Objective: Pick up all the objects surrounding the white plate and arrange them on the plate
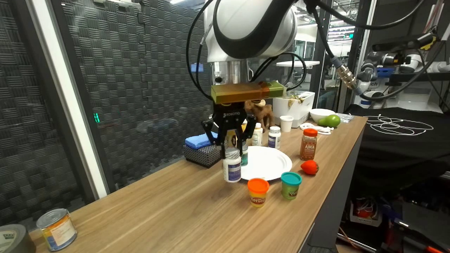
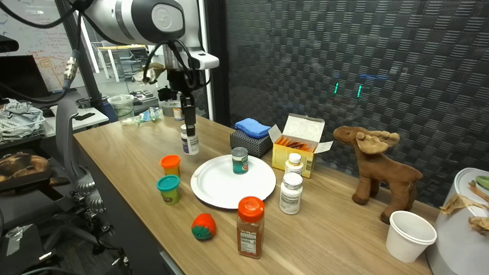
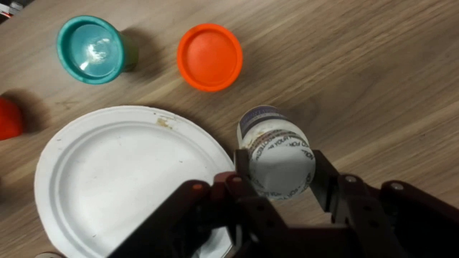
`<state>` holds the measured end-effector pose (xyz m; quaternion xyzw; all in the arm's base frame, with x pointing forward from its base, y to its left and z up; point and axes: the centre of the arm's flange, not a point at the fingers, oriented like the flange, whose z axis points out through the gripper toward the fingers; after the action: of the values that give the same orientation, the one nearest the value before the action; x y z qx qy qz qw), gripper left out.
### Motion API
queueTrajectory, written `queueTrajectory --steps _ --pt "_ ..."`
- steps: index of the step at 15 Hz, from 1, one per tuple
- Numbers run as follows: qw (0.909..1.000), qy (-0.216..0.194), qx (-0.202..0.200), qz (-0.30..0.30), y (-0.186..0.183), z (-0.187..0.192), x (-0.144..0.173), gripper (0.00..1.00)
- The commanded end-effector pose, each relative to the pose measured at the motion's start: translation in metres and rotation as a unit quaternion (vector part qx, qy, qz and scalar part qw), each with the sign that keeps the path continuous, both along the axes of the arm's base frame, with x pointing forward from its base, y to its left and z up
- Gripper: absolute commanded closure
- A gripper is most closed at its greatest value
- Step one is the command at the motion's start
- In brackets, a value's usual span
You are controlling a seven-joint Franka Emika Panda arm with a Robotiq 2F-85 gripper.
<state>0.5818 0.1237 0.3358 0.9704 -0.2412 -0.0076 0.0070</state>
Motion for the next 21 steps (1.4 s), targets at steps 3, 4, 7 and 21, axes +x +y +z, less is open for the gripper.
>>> queueTrajectory --steps 3,4,7,21 --pt "0.9973 -0.023 0.001 -0.070 -0.055 0.012 -0.010 0.80" --pt "0.9965 -0.026 0.001 -0.080 -0.064 0.009 -0.008 0.80" --pt "0.9945 -0.033 -0.001 -0.100 -0.088 -0.003 0.003 0.80" --pt "0.9934 -0.022 0.009 -0.113 -0.095 -0.037 0.040 0.80"
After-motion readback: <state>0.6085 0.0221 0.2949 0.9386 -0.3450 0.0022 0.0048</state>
